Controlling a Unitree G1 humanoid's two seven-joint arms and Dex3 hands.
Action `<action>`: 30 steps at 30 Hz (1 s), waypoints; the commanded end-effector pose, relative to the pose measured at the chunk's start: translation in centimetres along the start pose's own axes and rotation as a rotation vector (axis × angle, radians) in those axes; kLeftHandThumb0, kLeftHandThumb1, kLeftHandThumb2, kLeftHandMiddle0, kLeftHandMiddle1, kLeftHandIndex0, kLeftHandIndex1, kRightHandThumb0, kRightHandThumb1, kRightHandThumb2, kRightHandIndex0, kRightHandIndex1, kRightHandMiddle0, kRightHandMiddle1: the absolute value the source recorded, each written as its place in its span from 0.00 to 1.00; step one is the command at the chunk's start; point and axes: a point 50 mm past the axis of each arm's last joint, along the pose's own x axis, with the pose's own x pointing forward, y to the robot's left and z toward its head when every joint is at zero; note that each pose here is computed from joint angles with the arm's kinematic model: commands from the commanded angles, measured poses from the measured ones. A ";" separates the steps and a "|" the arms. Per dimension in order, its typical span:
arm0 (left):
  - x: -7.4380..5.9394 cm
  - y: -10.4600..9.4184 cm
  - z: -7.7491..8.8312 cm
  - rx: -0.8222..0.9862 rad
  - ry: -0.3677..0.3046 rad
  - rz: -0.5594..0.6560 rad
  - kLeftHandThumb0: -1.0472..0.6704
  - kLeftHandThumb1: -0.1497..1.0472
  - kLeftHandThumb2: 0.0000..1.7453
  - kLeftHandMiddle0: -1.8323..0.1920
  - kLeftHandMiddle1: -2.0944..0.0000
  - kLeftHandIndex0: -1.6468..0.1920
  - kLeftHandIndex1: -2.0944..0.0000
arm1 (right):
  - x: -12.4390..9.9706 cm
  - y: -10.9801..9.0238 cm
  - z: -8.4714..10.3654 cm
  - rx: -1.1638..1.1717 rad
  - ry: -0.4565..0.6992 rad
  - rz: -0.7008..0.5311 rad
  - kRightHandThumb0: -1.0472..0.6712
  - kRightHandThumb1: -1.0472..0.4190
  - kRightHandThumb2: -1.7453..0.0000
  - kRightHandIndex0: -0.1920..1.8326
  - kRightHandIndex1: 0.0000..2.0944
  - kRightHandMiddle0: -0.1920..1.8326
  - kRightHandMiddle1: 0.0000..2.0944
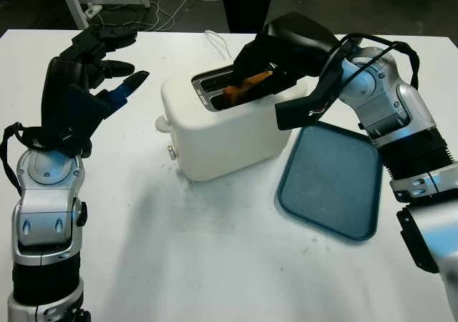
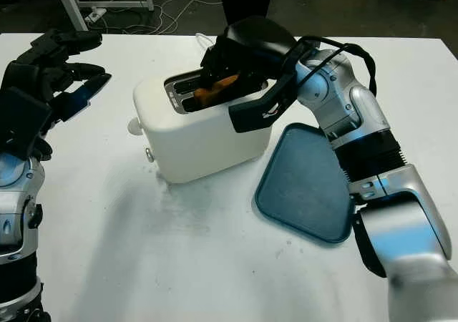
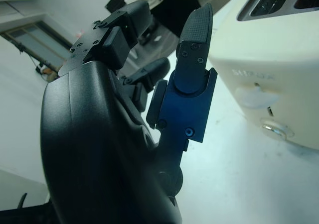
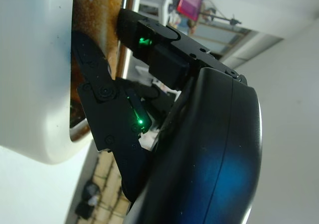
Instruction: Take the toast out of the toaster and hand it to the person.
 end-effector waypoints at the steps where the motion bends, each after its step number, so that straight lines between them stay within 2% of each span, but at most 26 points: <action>1: -0.3 -0.1 -0.1 -0.005 -0.002 0.007 0.32 0.89 0.05 0.71 0.56 0.65 0.74 | -0.2 0.9 -0.4 -0.021 0.035 0.057 0.26 0.12 1.00 0.65 0.60 0.63 0.42; 3: -0.2 -0.1 -0.1 -0.009 -0.002 0.005 0.32 0.89 0.05 0.71 0.56 0.65 0.74 | -0.3 0.9 -0.4 -0.035 0.034 0.045 0.27 0.12 1.00 0.66 0.63 0.63 0.44; 6: -0.2 -0.1 -0.1 -0.012 -0.004 0.002 0.33 0.89 0.05 0.71 0.56 0.65 0.74 | -0.3 1.1 -0.3 -0.050 0.013 -0.012 0.29 0.09 0.99 0.67 0.71 0.61 0.60; 8: -0.2 -0.1 -0.1 -0.007 -0.006 0.004 0.33 0.89 0.05 0.71 0.56 0.65 0.73 | -0.4 1.2 -0.3 -0.050 -0.002 -0.054 0.31 0.09 0.93 0.65 0.79 0.56 0.75; 10: -0.3 -0.1 -0.2 -0.005 -0.001 0.005 0.33 0.89 0.05 0.71 0.56 0.65 0.73 | -0.4 1.2 -0.3 -0.051 -0.013 -0.090 0.32 0.09 0.87 0.65 0.83 0.54 0.82; 13: -0.3 -0.1 -0.2 -0.012 0.003 0.002 0.33 0.89 0.04 0.71 0.56 0.65 0.74 | -0.4 1.1 -0.3 -0.008 -0.038 -0.132 0.32 0.09 0.82 0.66 0.83 0.53 0.83; 19: -0.3 -0.1 -0.2 -0.015 0.001 -0.001 0.32 0.89 0.04 0.71 0.56 0.65 0.74 | -0.5 0.0 -0.5 0.054 -0.037 -0.202 0.35 0.09 0.82 0.67 0.83 0.52 0.83; 25: -0.4 -0.1 -0.2 -0.012 0.008 0.002 0.33 0.89 0.05 0.71 0.57 0.65 0.74 | -0.9 -2.8 -1.3 0.151 -0.019 -0.281 0.36 0.09 0.80 0.65 0.83 0.50 0.83; 30: -0.4 -0.1 -0.2 -0.011 0.008 0.001 0.33 0.89 0.05 0.71 0.57 0.65 0.74 | -1.6 -6.0 -3.0 0.265 0.032 -0.371 0.37 0.09 0.79 0.61 0.83 0.48 0.83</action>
